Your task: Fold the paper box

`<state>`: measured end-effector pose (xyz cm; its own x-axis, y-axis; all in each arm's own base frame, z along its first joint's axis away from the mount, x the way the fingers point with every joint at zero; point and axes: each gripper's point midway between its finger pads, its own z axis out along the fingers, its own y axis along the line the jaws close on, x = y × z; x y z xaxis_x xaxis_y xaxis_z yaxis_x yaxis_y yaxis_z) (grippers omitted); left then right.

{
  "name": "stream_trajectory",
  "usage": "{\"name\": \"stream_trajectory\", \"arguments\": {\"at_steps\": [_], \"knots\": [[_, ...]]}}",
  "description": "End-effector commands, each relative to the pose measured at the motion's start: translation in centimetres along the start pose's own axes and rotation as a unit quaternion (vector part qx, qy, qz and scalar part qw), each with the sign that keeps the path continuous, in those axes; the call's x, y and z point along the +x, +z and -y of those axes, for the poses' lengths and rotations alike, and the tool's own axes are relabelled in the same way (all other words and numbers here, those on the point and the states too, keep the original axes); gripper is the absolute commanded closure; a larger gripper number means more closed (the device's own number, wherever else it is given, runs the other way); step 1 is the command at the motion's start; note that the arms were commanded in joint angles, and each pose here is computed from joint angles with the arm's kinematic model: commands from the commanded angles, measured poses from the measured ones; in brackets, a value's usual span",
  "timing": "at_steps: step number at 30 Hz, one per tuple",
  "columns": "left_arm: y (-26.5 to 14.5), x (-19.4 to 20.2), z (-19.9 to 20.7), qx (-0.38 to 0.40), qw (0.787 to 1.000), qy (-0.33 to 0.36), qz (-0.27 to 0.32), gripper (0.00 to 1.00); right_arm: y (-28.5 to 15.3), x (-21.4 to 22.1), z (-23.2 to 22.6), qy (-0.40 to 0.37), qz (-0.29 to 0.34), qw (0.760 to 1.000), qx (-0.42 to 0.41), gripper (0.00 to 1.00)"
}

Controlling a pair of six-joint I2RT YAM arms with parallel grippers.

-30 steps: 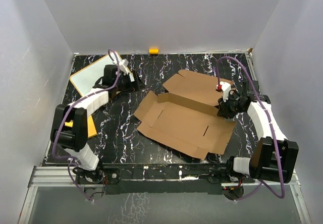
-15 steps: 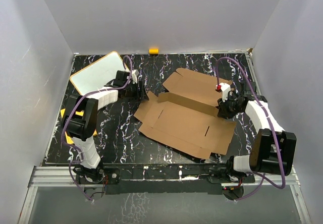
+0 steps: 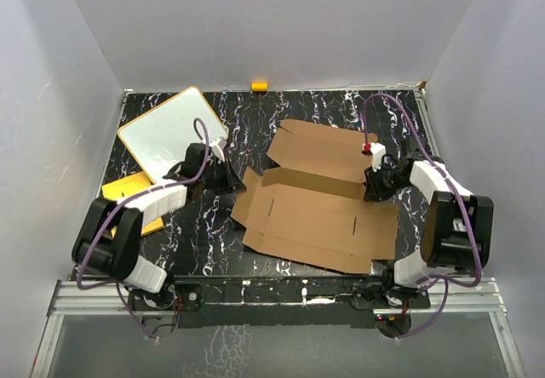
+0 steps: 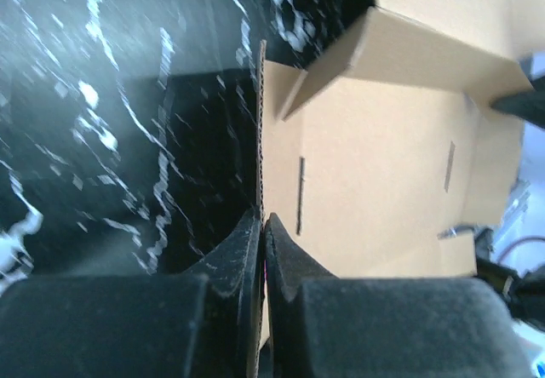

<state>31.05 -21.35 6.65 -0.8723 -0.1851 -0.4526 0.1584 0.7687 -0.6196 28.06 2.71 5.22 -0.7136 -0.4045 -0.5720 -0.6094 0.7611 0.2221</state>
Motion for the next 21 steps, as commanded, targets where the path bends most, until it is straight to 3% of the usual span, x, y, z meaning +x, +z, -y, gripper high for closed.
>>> {"name": "stream_trajectory", "arguments": {"at_steps": [1,3,6,10,14,16,21], "knots": [[-2.1,2.8,3.0,0.034,0.999,-0.021,0.007,1.0,0.1,-3.1,2.4,-0.004,0.031,0.999,0.018,0.83],[-3.1,4.2,3.5,0.042,0.999,-0.025,-0.001,0.99,0.5,-3.5,3.3,0.002,0.031,0.999,0.026,0.83],[-4.4,6.2,4.1,0.058,0.998,-0.024,-0.023,0.85,0.9,-4.3,4.1,0.004,0.035,0.999,0.027,0.77],[-6.3,6.6,4.0,0.04,0.999,0.012,-0.03,0.52,0.9,-5.3,5.3,0.009,0.038,0.999,0.038,0.62],[-8.3,2.4,3.6,-0.025,0.996,0.084,0.025,0.22,-0.4,-6.5,5.4,0.024,0.062,0.997,0.039,0.41],[-8.4,-0.5,4.9,-0.01,0.993,0.099,0.058,0.15,-1.0,-7.2,4.9,0.027,0.078,0.996,0.033,0.33],[-5.5,-6.7,8.3,0.068,0.991,0.071,0.091,0.14,-2.7,-9.8,3.3,0.055,0.144,0.988,-0.008,0.24]]}}
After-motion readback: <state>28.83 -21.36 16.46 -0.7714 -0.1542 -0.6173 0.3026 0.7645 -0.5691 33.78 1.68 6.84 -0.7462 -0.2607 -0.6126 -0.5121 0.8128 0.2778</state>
